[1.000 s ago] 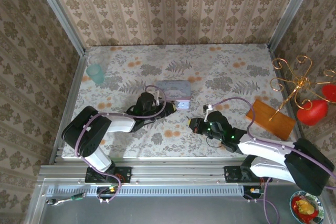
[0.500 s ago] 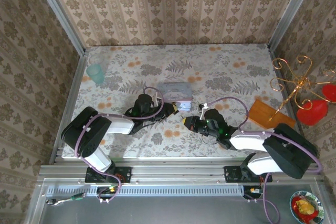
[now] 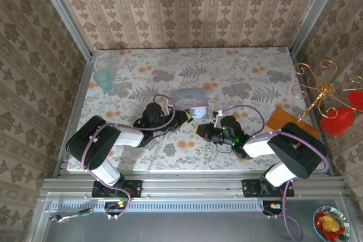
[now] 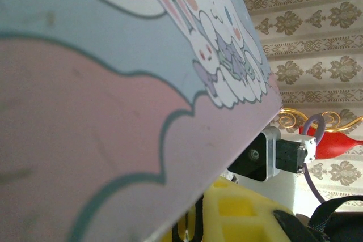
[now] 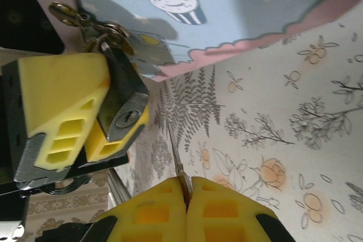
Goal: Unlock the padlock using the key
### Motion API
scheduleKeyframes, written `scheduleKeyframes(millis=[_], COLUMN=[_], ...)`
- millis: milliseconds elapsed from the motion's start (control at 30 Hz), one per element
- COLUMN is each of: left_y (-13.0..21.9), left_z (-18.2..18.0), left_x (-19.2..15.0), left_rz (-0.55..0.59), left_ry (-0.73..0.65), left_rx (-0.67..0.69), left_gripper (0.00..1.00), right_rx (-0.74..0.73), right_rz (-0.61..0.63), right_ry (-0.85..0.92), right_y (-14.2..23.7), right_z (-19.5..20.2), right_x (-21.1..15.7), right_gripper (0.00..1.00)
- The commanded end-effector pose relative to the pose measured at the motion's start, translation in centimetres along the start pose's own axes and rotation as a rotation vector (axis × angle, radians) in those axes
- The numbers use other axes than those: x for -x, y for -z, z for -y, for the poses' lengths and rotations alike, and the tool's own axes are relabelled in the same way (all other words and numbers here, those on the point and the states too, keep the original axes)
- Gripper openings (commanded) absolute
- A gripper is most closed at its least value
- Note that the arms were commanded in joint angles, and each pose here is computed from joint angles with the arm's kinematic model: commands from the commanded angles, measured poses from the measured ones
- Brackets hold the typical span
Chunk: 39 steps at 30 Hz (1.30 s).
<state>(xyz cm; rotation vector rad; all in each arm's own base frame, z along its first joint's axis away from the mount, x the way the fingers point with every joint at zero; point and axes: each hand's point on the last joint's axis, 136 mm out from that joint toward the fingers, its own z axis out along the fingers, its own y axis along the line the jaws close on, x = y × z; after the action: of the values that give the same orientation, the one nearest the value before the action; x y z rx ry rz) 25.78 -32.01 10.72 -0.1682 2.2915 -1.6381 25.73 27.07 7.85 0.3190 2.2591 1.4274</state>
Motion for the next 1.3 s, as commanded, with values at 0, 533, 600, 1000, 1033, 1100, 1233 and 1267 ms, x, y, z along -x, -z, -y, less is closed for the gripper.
scheduleKeyframes(millis=[0, 533, 600, 1000, 1033, 1100, 1233, 1267], left_y=[0.4, 0.4, 0.4, 0.7, 0.7, 0.6, 0.8, 0.8], left_z=[2.0, 1.9, 1.8, 2.3, 2.3, 2.4, 2.9, 3.0], left_x=[0.5, 0.7, 0.7, 0.5, 0.4, 0.3, 0.3, 0.2], left_rz=[0.005, 0.01, 0.012, 0.009, 0.006, 0.001, -0.001, -0.002], left_ry=[-0.023, -0.007, -0.006, -0.009, -0.011, -0.012, -0.016, -0.018], left_rx=[-0.079, -0.098, -0.096, -0.103, -0.102, -0.101, -0.11, -0.109], left_gripper=[0.0, 0.0, 0.0, 0.0, 0.0, 0.0, 0.0, 0.0], right_rx=[0.099, 0.122, 0.127, 0.116, 0.115, 0.124, 0.112, 0.11], right_rz=[0.01, 0.019, 0.02, 0.054, 0.053, 0.061, 0.067, 0.071], right_ry=[0.012, 0.02, 0.021, 0.013, 0.009, 0.005, 0.001, -0.001], right_y=[-0.3, 0.4, 0.5, 0.9, 0.9, 1.0, 1.0, 1.0], right_z=[-2.7, -3.6, -3.7, -3.5, -3.4, -3.6, -3.4, -3.3], right_x=[0.9, 1.5, 1.5, 2.2, 2.2, 2.3, 2.5, 2.6], right_gripper=[0.0, 0.0, 0.0, 0.0, 0.0, 0.0, 0.0, 0.0])
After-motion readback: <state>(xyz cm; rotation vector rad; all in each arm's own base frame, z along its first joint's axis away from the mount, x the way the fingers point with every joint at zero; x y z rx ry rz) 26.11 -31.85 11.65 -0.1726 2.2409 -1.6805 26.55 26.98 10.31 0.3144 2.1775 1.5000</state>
